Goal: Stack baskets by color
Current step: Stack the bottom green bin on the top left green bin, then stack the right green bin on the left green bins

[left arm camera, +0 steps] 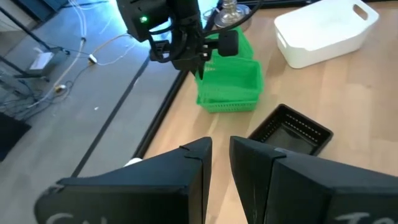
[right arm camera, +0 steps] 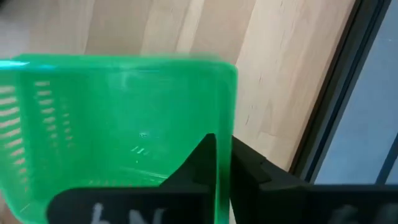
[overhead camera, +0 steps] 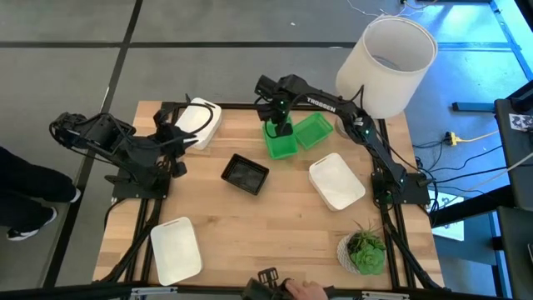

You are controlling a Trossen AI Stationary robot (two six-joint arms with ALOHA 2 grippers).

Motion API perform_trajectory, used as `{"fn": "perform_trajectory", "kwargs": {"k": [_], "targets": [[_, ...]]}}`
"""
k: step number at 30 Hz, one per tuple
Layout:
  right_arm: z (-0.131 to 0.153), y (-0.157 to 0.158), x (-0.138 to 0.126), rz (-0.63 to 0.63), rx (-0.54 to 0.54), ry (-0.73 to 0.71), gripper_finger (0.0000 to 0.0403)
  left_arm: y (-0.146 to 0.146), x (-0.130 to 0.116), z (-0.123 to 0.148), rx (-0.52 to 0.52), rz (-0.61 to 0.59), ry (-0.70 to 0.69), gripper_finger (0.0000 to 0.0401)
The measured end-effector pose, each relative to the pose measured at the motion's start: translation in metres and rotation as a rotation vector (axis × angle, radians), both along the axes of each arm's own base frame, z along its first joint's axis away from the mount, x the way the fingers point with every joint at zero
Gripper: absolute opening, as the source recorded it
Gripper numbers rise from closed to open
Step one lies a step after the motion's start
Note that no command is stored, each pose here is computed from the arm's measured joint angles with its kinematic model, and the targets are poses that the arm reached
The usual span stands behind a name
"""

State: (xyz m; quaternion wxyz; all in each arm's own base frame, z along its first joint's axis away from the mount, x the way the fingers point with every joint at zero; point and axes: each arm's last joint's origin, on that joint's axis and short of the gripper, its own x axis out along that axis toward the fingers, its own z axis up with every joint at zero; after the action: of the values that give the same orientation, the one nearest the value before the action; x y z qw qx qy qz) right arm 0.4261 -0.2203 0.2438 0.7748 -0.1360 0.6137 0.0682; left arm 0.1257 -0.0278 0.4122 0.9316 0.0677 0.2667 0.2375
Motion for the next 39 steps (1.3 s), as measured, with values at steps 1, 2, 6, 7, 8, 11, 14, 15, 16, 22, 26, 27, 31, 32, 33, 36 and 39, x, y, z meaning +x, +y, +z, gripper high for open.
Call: {"fn": "perform_trajectory", "kwargs": {"k": [1,2,6,7,8,11,14,15,16,22,26,27,31,32,33,36,39], "targets": [[0.0,0.0,0.0,-0.007,0.002,-0.002,0.0035,0.0,0.0,0.0,-0.006,-0.006,0.002,0.005],[0.0,0.001,0.001,-0.018,0.005,-0.004,0.004,0.0,0.0,0.0,-0.012,-0.009,0.002,0.005],[0.0,0.003,0.002,-0.02,0.007,-0.005,0.0065,0.0,0.0,0.0,-0.025,-0.005,-0.004,0.005],[0.0,0.003,0.002,-0.019,0.006,-0.005,0.0071,0.0,0.0,0.0,-0.025,-0.004,-0.004,0.005],[0.0,0.004,0.002,-0.018,0.005,-0.005,0.0076,0.0,0.0,0.0,-0.026,-0.004,-0.004,0.005],[0.0,0.008,0.005,-0.036,0.011,-0.007,0.0082,0.0,0.0,0.0,-0.026,-0.004,-0.004,0.005],[0.006,0.013,0.007,-0.075,0.019,-0.024,0.0082,0.0,0.0,0.0,-0.026,-0.004,-0.004,0.005],[0.008,0.016,0.008,-0.092,0.024,-0.028,0.0082,0.0,0.0,0.0,-0.026,-0.004,-0.004,0.005],[0.011,0.018,0.007,-0.097,0.024,-0.031,0.0082,0.0,0.0,0.0,-0.026,-0.004,-0.004,0.005],[0.044,0.038,-0.005,-0.256,0.074,-0.054,0.0083,0.0,0.0,0.0,-0.025,-0.004,-0.004,0.005],[0.068,0.049,-0.018,-0.361,0.198,-0.087,0.0083,0.0,0.0,0.0,-0.026,-0.004,-0.004,0.005],[0.075,0.052,-0.021,-0.381,0.237,-0.099,0.0083,0.0,0.0,0.0,-0.025,-0.004,-0.003,0.005],[0.094,0.059,-0.038,-0.454,0.279,-0.085,0.0083,-0.001,0.0,-0.001,-0.03,-0.015,0.003,0.005],[0.097,0.06,-0.041,-0.476,0.269,-0.075,0.0083,-0.001,0.0,-0.001,-0.034,-0.021,0.009,0.005],[0.099,0.061,-0.045,-0.492,0.26,-0.064,0.0083,-0.001,0.0,-0.001,-0.036,-0.026,0.016,0.005],[0.108,0.068,-0.055,-0.52,0.254,-0.073,0.0083,-0.001,-0.001,-0.002,-0.036,-0.028,0.02,0.005],[0.113,0.077,-0.064,-0.538,0.258,-0.11,0.0083,-0.001,-0.001,-0.002,-0.035,-0.027,0.023,0.005]]}}
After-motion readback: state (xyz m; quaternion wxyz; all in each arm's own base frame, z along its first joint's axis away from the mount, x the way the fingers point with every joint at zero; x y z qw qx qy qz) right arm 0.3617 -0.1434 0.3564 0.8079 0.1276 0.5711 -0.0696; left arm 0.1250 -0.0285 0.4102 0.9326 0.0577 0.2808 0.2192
